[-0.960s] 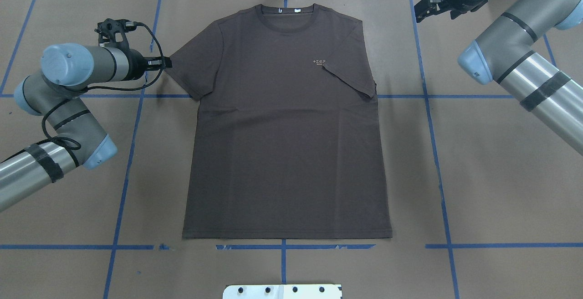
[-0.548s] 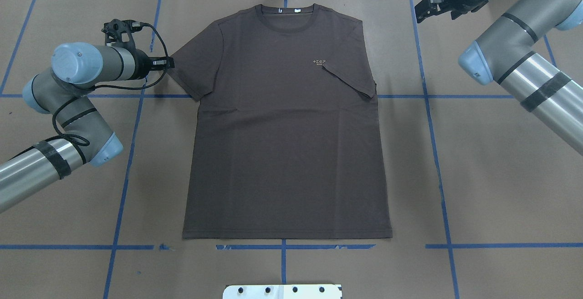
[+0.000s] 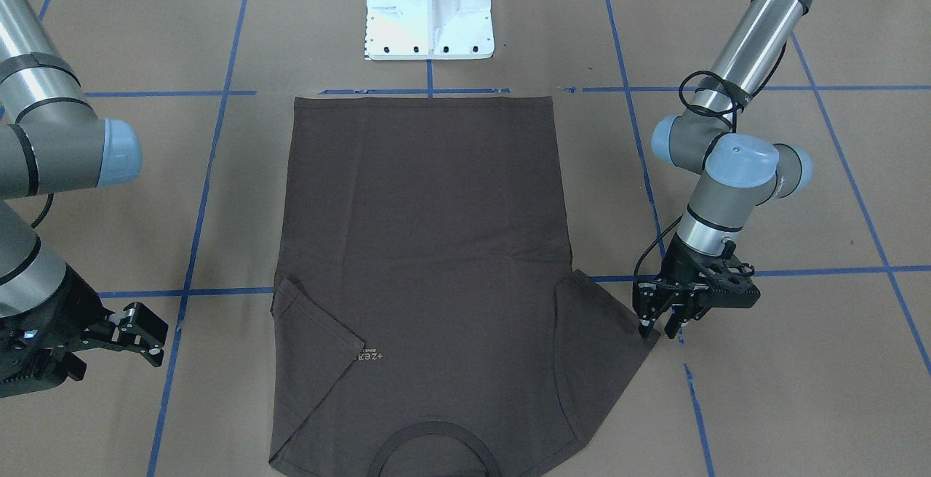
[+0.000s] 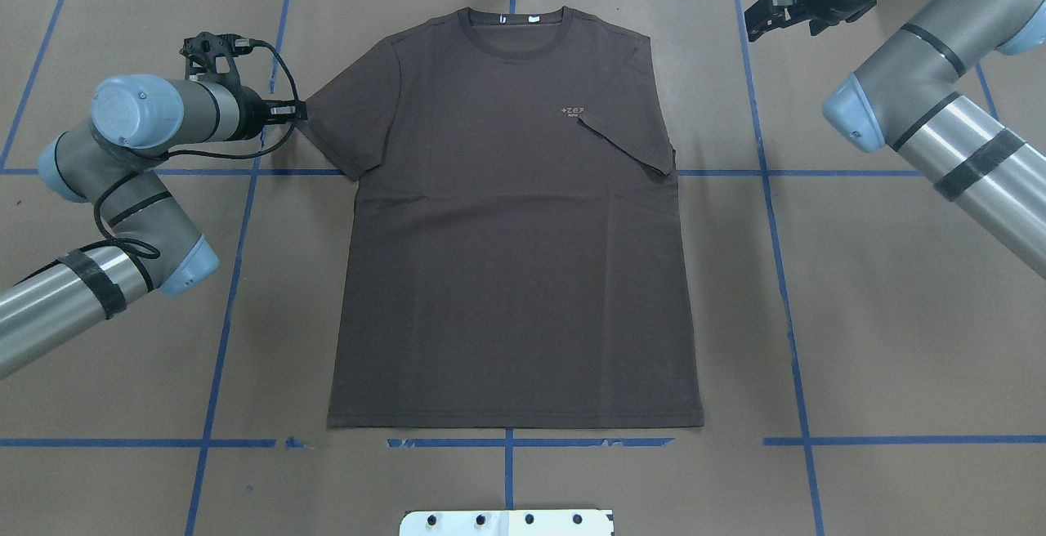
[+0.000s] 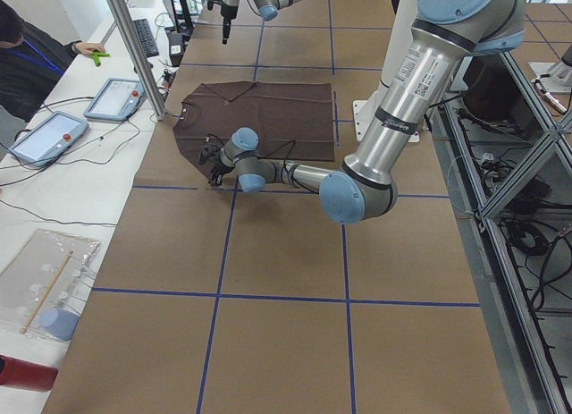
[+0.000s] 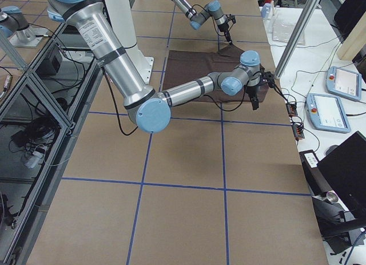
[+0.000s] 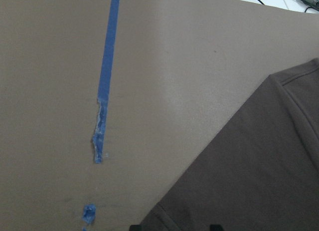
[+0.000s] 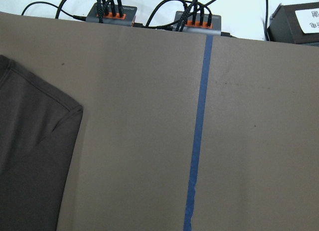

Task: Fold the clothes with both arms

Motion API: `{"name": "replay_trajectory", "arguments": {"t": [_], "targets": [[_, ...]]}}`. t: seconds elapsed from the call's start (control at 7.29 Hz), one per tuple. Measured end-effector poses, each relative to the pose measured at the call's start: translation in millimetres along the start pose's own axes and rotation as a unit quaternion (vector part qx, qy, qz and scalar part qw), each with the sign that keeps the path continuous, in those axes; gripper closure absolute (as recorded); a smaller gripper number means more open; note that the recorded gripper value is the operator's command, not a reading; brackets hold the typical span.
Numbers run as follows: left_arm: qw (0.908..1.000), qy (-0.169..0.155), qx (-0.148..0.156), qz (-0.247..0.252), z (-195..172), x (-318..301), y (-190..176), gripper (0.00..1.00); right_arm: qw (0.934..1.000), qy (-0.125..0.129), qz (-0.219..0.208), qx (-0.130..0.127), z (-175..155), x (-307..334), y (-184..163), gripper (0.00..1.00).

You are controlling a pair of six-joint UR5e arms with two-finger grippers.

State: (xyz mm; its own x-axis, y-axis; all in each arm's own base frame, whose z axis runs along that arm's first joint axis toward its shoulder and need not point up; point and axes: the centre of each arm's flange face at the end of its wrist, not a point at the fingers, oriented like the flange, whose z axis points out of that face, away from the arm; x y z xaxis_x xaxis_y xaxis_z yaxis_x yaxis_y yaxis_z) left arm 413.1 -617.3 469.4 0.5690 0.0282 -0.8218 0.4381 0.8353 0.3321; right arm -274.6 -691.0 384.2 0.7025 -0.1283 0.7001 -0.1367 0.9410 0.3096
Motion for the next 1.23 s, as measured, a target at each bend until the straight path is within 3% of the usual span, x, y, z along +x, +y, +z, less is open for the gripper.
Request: {"name": "replay_trajectory", "arguments": {"t": [0.41, 0.69, 1.23], "targets": [[1.0000, 0.000, 0.001, 0.001, 0.9, 0.8, -0.4, 0.52, 1.0000, 0.002, 0.001, -0.001, 1.9, 3.1, 1.9, 0.00], [1.0000, 0.000, 0.001, 0.000, 0.9, 1.8, -0.9, 0.62, 1.0000, 0.002, 0.001, -0.002, 2.1, 3.6, 2.3, 0.00], [1.0000, 0.000, 0.001, 0.001, 1.4, 2.8, -0.6, 0.62, 1.0000, 0.003, 0.002, -0.002, 2.3, 3.8, 2.4, 0.00]]}}
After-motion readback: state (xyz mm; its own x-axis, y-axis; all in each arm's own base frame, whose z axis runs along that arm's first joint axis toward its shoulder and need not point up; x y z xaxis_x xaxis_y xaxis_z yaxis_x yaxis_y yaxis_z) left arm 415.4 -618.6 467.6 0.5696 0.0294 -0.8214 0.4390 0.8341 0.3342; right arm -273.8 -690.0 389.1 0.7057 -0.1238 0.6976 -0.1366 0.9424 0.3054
